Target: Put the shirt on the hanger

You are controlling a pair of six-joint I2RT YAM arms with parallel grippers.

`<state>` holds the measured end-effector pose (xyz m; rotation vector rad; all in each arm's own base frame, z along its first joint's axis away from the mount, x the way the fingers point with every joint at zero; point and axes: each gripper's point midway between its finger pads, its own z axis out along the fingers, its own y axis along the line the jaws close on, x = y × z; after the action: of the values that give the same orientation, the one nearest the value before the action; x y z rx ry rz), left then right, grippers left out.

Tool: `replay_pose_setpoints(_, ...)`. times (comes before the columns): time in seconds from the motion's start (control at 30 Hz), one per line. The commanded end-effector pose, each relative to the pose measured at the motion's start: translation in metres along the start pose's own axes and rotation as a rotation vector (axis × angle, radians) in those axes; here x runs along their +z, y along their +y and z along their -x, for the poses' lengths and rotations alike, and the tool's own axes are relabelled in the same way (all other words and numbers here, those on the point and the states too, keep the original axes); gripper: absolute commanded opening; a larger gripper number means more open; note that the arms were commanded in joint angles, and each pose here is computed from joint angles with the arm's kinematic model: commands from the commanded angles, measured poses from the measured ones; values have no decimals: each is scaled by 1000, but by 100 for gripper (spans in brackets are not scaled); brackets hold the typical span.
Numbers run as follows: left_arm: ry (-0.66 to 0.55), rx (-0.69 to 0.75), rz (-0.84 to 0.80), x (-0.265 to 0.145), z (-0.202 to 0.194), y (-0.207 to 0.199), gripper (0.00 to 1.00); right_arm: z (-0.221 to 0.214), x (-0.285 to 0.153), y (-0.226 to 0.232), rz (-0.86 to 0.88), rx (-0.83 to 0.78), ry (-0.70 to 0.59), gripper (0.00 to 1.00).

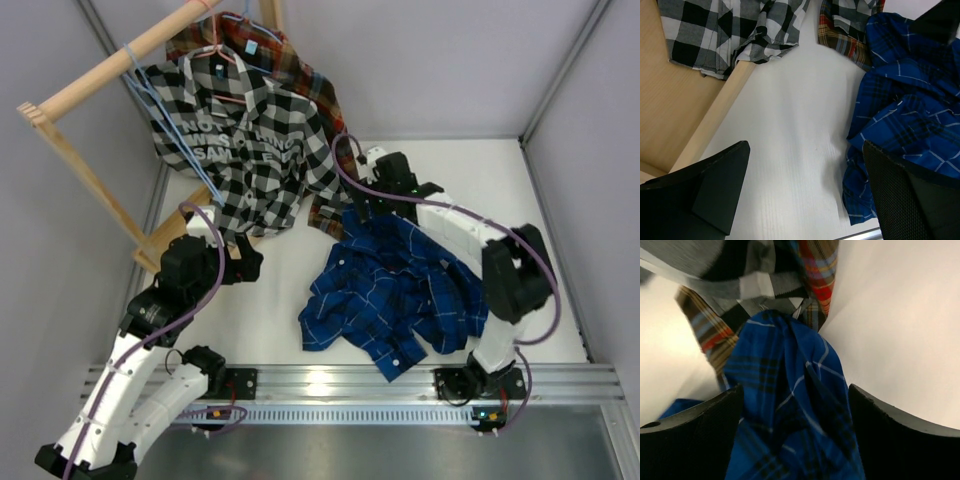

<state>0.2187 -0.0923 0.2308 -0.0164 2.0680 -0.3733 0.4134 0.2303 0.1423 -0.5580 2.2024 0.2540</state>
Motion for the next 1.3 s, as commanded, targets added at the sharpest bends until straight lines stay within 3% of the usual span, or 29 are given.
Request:
replay_pose_setpoints(0.0, -37, 5, -18, 4, 8, -4, 98, -14, 27, -6, 46, -99, 94, 81)
replay_pose_setpoints(0.03, -33, 5, -19, 4, 8, -4, 98, -16, 32, -5, 52, -103, 102, 77)
replay_pose_setpoints(0.07, -36, 2, -20, 4, 8, -5, 98, -23, 38, -6, 48, -98, 123, 59)
replay_pose_setpoints(0.17, -31, 4, -24, 4, 7, -5, 98, -24, 38, -20, -26, -65, 124, 28)
replay_pose_setpoints(0.2, -31, 5, -26, 4, 7, -6, 98, -24, 36, -28, -57, -42, 116, 3)
replay_pose_setpoints(0.23, -30, 4, -24, 4, 8, -6, 98, -20, 31, -34, -78, -27, 103, 0)
replay_pose_setpoints(0.33, -27, 6, -23, 5, 7, -5, 98, 6, -7, -56, -169, 50, -16, 0)
replay_pose_setpoints(0.37, -30, 5, -22, 5, 7, -5, 98, 28, -38, -67, -205, 100, -105, 0)
replay_pose_setpoints(0.53, -33, 6, -19, 5, 8, -5, 98, 46, -133, -108, -313, 257, -291, 0)
replay_pose_setpoints(0.67, -30, 9, -44, 3, 11, -10, 98, 38, -190, -142, -404, 328, -343, 0)
replay_pose_setpoints(0.77, -10, 17, -103, 2, 12, -22, 98, 42, -228, -140, -395, 372, -408, 0)
replay_pose_setpoints(0.97, 77, -42, -292, 7, 4, -66, 98, 29, -253, -171, -515, 438, -389, 0)
replay_pose_setpoints(1.0, 90, -29, -321, 7, -1, -78, 98, 23, -249, -175, -524, 446, -360, 2)
replay_pose_setpoints(1.03, 110, -39, -315, 13, -6, -85, 98, 14, -237, -181, -539, 455, -311, 12)
replay_pose_setpoints(1.07, 96, -6, -319, 14, -9, -102, 98, 3, -231, -190, -574, 467, -269, 29)
replay_pose_setpoints(1.13, 120, 8, -273, 23, -23, -118, 98, -16, -211, -200, -600, 483, -168, 37)
replay_pose_setpoints(1.17, 96, 47, -247, 20, -30, -129, 98, -19, -209, -203, -615, 493, -149, 59)
replay_pose_setpoints(1.27, 80, 62, -217, 17, -42, -143, 98, -8, -212, -196, -595, 502, -176, 95)
